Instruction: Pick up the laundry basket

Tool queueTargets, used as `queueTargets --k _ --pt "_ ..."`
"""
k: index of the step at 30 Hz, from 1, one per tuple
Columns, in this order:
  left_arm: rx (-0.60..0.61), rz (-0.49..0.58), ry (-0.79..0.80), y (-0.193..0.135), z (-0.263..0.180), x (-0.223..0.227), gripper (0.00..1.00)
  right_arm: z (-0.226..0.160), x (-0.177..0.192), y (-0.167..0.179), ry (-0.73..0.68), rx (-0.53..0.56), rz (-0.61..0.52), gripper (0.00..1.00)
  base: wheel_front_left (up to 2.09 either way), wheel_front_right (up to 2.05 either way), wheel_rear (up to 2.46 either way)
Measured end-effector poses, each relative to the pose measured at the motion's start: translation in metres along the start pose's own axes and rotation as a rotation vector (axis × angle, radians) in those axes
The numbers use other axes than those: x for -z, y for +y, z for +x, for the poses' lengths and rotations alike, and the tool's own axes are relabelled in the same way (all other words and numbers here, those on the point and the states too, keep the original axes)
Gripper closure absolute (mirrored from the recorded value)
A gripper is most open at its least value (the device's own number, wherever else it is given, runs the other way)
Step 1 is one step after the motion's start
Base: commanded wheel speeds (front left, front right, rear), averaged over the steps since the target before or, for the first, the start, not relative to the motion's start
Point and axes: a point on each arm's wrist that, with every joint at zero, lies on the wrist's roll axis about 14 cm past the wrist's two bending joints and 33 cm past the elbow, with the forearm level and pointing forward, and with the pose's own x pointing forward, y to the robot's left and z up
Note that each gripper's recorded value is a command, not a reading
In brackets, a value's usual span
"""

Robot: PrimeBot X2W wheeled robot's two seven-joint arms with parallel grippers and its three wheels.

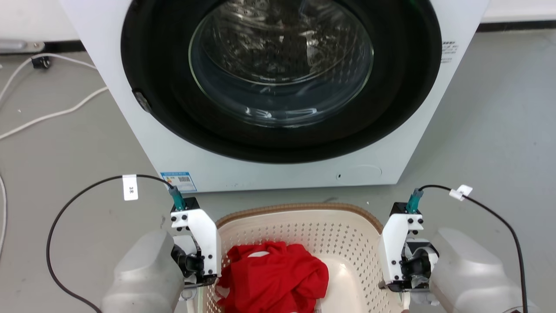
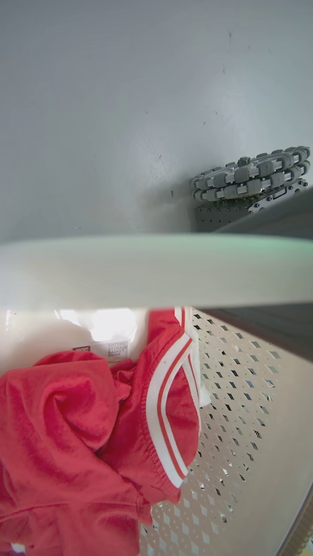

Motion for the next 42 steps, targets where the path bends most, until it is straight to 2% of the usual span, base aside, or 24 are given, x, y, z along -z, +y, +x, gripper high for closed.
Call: queueTargets --k 18,42 --pt "0.005 -0.007 -0.007 -0.003 -0.015 0.025 1.0 -0.009 0.023 0.008 0.002 -0.011 0.004 1.0 0.0 0.0 0.0" --pt "0.02 -0.005 -0.012 -0.007 -0.015 0.03 1.0 -0.009 0.027 0.005 -0.01 -0.006 0.013 1.0 0.0 0.0 0.0"
